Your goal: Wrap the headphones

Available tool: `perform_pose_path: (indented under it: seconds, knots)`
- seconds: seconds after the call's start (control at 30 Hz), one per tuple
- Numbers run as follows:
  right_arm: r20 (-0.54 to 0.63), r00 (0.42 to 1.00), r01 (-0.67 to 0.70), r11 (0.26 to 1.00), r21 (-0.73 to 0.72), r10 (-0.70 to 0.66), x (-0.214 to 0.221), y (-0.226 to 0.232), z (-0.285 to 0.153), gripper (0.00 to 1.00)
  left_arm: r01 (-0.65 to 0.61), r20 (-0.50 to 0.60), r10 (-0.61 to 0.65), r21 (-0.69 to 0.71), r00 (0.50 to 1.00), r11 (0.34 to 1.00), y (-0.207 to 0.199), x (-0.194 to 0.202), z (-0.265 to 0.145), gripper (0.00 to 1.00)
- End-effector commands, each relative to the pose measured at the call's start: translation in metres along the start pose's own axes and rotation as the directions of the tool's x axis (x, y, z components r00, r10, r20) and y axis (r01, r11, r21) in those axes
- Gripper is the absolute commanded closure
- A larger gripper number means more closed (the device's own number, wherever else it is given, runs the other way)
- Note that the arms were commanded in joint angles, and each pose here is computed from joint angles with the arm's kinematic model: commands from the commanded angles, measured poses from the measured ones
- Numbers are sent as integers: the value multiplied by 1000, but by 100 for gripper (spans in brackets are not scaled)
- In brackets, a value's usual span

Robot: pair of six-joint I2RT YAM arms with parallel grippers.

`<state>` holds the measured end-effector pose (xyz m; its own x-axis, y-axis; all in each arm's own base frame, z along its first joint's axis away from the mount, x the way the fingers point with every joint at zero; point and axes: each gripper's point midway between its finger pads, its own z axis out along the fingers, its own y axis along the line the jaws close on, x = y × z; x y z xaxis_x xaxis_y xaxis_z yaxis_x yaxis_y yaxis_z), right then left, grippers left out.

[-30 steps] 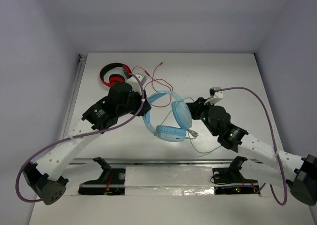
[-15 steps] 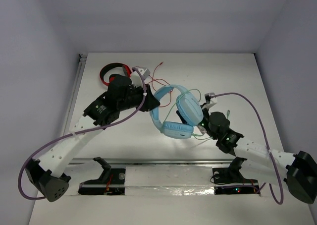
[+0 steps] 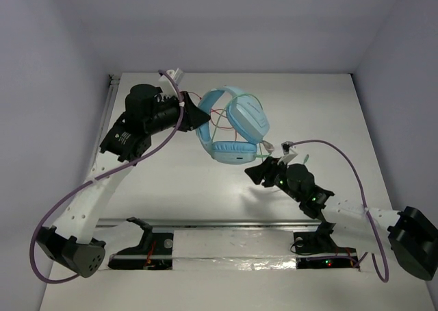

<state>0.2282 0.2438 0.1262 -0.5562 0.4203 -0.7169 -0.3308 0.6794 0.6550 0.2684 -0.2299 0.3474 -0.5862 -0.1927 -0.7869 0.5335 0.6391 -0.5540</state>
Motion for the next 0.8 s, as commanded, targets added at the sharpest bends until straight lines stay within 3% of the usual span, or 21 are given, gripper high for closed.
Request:
perform_pose_path:
  seconds: [0.0,0.27,0.47,0.5,0.53,0.63,0.77]
  knots:
    - [13,998,-56,998,17,56,0,-4,-1,44,-21,113,8,112,994,994,-31,-40,-15,100]
    - [-54,997,-55,992,112,61,23,-17,7,42,48,100,-71,209,992,977,-36,-40,-2,100]
    - [-82,993,-80,990,115,90,35,-19,1,42,66,143,-95,195,985,979,-30,-55,-5,100]
    - [-83,992,-81,990,114,91,36,-19,1,45,73,153,-103,191,983,979,-29,-56,-5,100]
    - [-86,992,-84,991,108,94,37,-18,1,59,80,168,-112,186,979,979,-29,-58,-6,100]
    - [-157,983,-79,994,78,90,56,-6,-1,80,126,216,-159,161,963,979,-21,-63,-4,100]
    - [-210,977,-38,998,43,46,69,29,3,86,183,323,-233,178,917,967,-13,-76,-7,100]
